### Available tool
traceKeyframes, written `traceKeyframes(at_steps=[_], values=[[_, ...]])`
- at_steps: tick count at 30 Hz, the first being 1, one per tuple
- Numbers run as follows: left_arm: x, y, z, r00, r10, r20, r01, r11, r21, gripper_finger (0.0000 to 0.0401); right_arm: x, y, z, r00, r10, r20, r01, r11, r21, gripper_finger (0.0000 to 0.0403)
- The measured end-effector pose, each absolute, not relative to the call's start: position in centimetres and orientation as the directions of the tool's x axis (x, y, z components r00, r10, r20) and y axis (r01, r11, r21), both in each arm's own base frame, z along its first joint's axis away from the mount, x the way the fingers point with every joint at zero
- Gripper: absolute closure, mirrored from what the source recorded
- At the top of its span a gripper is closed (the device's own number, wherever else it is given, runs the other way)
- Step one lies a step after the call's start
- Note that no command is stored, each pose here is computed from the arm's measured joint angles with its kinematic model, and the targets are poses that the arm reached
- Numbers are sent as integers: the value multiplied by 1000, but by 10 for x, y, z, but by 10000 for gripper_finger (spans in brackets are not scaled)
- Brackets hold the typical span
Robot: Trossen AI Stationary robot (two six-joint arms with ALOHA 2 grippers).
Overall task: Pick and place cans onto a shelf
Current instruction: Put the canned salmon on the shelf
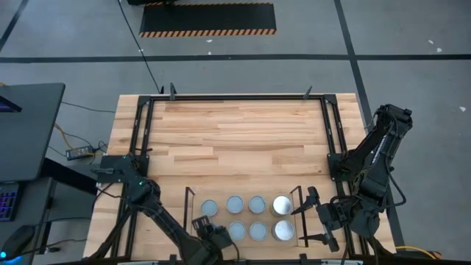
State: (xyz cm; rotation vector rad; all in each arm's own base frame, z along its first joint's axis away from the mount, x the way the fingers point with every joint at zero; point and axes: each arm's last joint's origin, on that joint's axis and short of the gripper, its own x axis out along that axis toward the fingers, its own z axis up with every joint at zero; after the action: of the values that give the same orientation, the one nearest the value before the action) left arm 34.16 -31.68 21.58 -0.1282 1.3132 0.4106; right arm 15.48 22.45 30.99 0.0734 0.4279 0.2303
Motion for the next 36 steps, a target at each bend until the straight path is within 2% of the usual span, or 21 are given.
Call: traceKeyframes(at_steps=[7, 13, 15, 19, 24, 29, 32, 36], values=[[350, -311, 214, 148, 159, -976, -449, 890, 77, 281, 155, 225, 310, 879, 248, -408, -213, 968, 130, 55], [351, -310, 214, 144, 152, -978, -393, 915, 85, 375, 155, 225, 310, 877, 250, -410, -211, 968, 137, 55], [351, -310, 214, 145, 153, -977, -349, 933, 94, 388, 155, 225, 310, 877, 250, -410, -211, 968, 137, 55], [350, -309, 217, 145, 153, -978, -274, 956, 109, 377, 155, 225, 310, 877, 250, -410, -212, 968, 137, 55], [344, -313, 228, 155, 134, -979, -57, 990, 127, 387, 154, 225, 309, 876, 249, -413, -211, 968, 134, 55], [333, -320, 239, 108, 88, -990, 320, 940, 119, 389, 154, 224, 309, 875, 247, -417, -211, 969, 130, 55], [325, -325, 241, 71, 57, -996, 562, 823, 87, 388, 154, 224, 308, 874, 245, -420, -211, 969, 127, 55], [318, -331, 241, 60, 57, -997, 816, 572, 82, 389, 154, 224, 308, 872, 243, -424, -217, 970, 110, 55]])
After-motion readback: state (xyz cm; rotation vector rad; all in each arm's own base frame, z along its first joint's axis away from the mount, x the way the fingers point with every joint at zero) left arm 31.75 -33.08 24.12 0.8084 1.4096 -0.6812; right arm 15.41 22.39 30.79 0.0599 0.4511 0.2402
